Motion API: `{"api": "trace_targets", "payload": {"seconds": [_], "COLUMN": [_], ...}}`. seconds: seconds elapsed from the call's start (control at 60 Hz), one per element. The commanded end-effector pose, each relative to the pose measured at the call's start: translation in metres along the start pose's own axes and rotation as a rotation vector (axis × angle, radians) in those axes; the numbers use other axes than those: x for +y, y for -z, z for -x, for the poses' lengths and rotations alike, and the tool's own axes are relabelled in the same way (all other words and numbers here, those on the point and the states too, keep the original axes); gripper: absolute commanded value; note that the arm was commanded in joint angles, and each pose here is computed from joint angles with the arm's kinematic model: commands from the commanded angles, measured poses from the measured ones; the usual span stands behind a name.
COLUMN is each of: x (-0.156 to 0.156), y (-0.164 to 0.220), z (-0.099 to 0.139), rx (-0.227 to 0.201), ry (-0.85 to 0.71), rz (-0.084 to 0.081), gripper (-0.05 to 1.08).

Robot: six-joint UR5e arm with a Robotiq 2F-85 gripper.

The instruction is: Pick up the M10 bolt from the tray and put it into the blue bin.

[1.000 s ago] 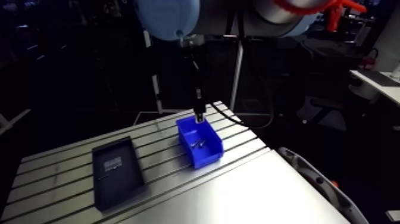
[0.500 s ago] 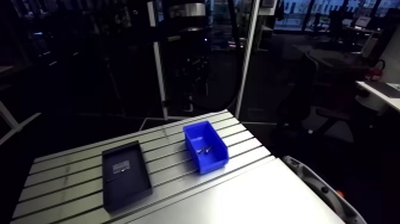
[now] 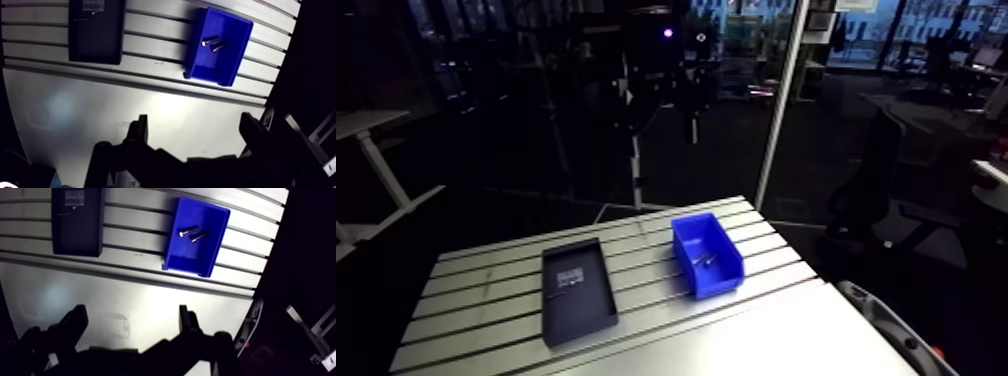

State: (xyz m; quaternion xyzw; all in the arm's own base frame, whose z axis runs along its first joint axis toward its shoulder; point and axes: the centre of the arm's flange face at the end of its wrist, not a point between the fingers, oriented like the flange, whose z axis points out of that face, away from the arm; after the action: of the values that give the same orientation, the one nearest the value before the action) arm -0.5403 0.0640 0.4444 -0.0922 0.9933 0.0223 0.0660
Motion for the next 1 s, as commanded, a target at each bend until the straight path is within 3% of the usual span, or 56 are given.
{"api": "trace_targets", "payload": {"seconds": [0.017, 0.117, 0.333, 0.517, 0.567, 0.667, 1.0], "x": [-0.037, -0.059, -0.107, -0.111, -0.110, -0.106, -0.099], "y": [0.021, 0.023, 0.028, 0.038, 0.047, 0.053, 0.081], "z": [-0.008, -0.012, -0.021, -0.021, -0.020, -0.019, -0.017], "rx": [0.015, 0.015, 0.008, 0.021, 0.035, 0.051, 0.087], "ry": [-0.132, -0.149, -0.183, -0.207, -0.213, -0.219, -0.225], "rz": [0.003, -0.009, -0.005, -0.011, -0.030, -0.047, -0.044], "gripper": [0.01, 0.01, 0.01, 0.01, 0.01, 0.01, 0.01]}}
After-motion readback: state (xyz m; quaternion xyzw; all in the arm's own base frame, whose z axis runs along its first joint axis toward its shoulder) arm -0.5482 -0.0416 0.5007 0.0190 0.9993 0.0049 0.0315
